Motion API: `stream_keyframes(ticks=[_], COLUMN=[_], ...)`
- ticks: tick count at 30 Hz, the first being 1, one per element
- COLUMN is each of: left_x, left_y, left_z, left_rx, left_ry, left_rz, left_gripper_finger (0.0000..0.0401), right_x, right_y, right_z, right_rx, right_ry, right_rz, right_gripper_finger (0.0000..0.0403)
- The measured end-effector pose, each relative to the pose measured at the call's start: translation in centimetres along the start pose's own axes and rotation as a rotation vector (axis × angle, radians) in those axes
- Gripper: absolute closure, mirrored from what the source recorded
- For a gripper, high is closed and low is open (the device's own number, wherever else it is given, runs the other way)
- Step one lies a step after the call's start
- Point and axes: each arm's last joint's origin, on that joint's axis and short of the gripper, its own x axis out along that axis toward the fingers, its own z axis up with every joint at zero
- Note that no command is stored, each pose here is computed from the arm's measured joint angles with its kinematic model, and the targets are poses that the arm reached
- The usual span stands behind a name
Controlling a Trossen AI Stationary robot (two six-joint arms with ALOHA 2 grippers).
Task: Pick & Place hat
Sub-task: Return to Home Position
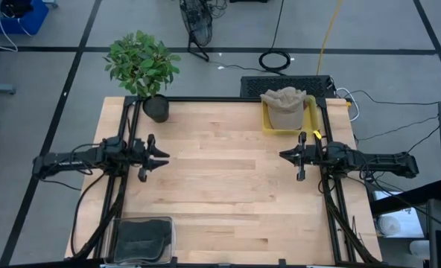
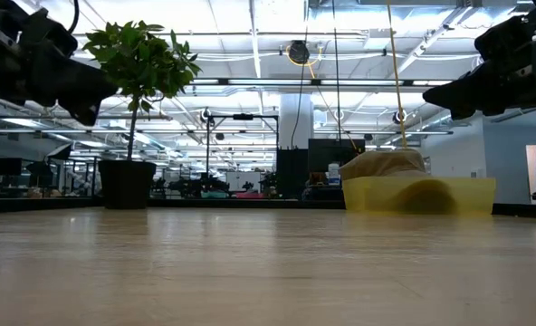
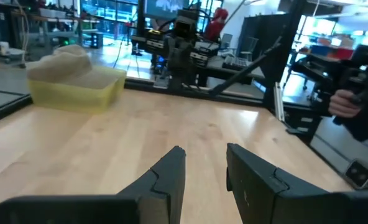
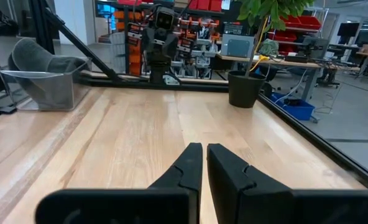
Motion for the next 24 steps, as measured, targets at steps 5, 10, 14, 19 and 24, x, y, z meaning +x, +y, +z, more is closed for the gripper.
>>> stream_keyframes(ticks=[5,10,14,19,24], left_x=[0.05,0.06,0.06,0.06,0.06], left_y=[-0.15,-0.06,-0.05,-0.04,-0.04], left_z=[-0.16,-0.3,-0.3,-0.31,-0.31], left_rx=[0.066,0.106,0.151,0.171,0.174], left_ry=[0.008,0.016,0.02,0.022,0.022], left_rz=[0.045,0.125,0.129,0.131,0.133], left_gripper_finger=[0.0281,0.0281,0.0281,0.0281,0.0282], right_x=[0.0,0.0,0.0,0.0,0.0], right_y=[0.0,0.0,-0.01,-0.01,-0.02], right_z=[0.0,0.01,0.12,0.14,0.16], right_rx=[-0.001,0.004,0.027,0.029,0.0], right_ry=[0.0,-0.001,-0.012,-0.015,-0.017], right_rz=[0.0,0.0,-0.001,-0.002,-0.003], right_gripper_finger=[0.0387,0.0387,0.0387,0.0387,0.0387])
